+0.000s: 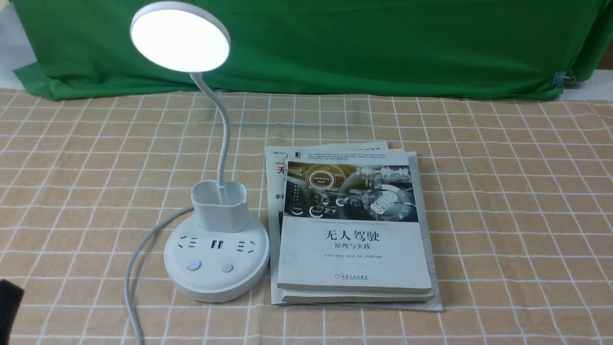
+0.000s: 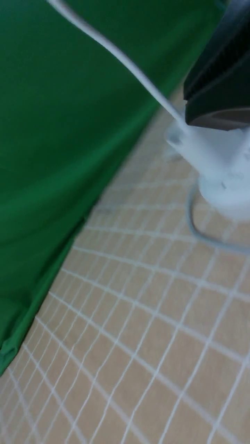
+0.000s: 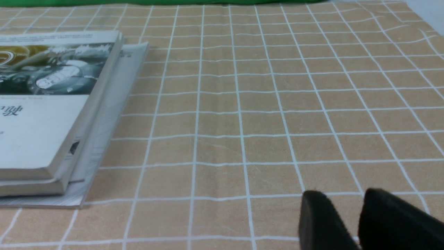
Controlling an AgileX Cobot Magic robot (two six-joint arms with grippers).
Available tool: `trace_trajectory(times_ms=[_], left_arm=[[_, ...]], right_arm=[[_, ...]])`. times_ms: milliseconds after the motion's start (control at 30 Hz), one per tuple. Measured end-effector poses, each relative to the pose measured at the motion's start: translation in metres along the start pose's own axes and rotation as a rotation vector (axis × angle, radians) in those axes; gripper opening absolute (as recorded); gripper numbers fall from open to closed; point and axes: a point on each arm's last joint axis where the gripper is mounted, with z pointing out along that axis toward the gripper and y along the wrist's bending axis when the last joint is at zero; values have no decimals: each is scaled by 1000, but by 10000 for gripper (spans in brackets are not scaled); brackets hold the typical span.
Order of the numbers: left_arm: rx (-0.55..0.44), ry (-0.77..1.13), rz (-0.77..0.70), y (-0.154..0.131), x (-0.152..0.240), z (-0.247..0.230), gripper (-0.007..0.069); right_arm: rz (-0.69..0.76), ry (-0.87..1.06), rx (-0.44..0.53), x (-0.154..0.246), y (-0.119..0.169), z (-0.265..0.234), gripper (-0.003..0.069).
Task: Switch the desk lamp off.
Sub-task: Use the left arm to press the button switch on the lamp holder
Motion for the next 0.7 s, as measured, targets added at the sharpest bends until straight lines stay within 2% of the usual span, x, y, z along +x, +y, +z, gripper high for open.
trace_trajectory(times_ms=[100, 200, 300, 400, 500, 533, 600, 633, 700], left_arm=[[6, -87, -138, 0, -8, 0, 5], [6, -136, -176, 0, -12, -1, 5], [21, -101, -172, -5, -14, -1, 5], [45, 18, -69, -30, -32, 2, 5], [14, 212, 59, -53, -50, 16, 5], [-21, 380, 161, -66, -60, 30, 5], [-37, 490, 232, -72, -65, 38, 5], [-76, 683, 320, -75, -67, 59, 5], [-94, 824, 389, -76, -68, 76, 5]], right_arm=[[0, 0, 0, 0, 0, 0, 242], [0, 0, 0, 0, 0, 0, 242], [0, 0, 0, 0, 0, 0, 242], [0, 0, 0, 0, 0, 0, 242], [0, 0, 0, 0, 0, 0, 242], [0, 0, 0, 0, 0, 0, 242], [0, 0, 0, 0, 0, 0, 242], [0, 0, 0, 0, 0, 0, 242], [0, 0, 0, 0, 0, 0, 242]])
